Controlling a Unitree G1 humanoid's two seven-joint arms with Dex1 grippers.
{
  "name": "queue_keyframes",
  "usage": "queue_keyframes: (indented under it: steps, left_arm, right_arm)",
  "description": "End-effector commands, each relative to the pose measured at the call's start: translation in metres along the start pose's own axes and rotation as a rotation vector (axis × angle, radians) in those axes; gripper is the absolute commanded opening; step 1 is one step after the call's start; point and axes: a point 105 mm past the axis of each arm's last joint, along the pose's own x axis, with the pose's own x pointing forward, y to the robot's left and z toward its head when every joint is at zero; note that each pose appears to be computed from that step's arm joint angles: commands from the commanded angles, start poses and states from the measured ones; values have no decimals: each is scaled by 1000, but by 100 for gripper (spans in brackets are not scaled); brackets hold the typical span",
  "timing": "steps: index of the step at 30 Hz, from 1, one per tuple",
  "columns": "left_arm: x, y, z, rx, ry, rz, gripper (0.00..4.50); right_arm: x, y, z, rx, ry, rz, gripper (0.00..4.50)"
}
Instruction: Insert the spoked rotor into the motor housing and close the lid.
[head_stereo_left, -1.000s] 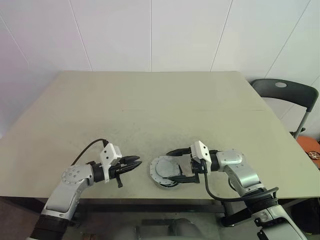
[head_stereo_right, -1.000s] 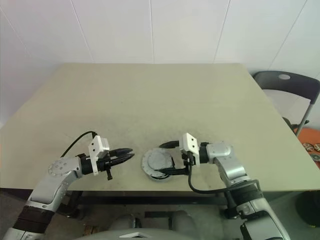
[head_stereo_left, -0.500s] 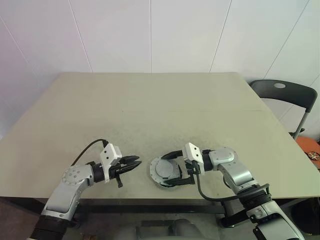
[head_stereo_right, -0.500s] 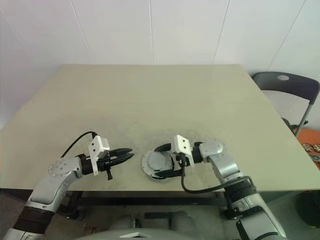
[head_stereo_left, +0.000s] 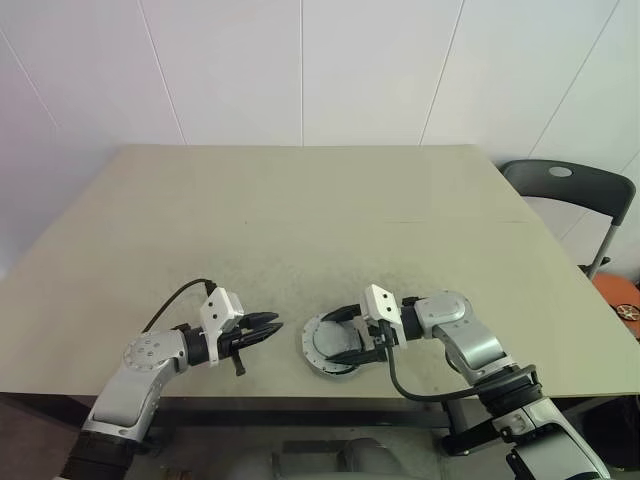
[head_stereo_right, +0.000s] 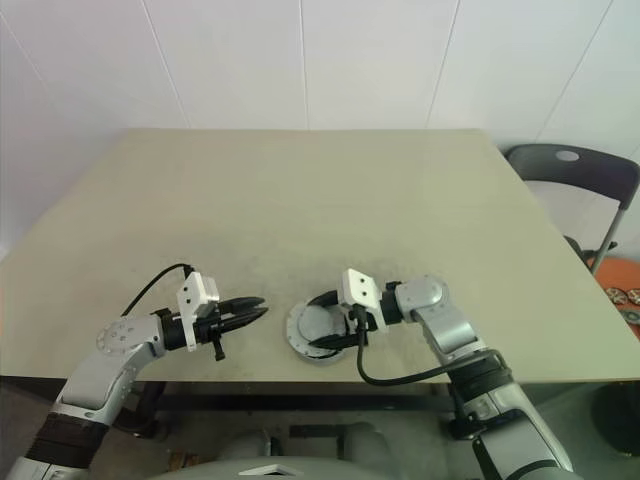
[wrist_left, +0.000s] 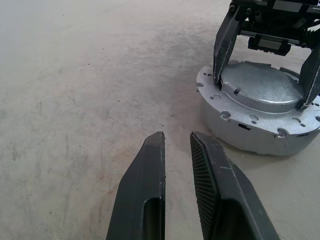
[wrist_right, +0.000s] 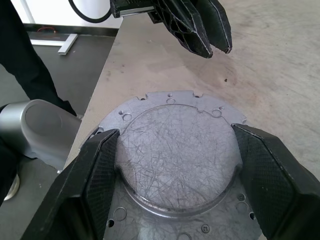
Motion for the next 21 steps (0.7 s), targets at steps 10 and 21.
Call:
queue_keyframes:
  steps: [10,21]
  left_arm:
    - [4,-2,10,37,-28,-14,92]
    - [5,-2,10,31,-28,-18,92]
  right_arm:
    - [-9,-2,33,36,-85,12,317]
    - [-13,-2,29,-6,1,28,317]
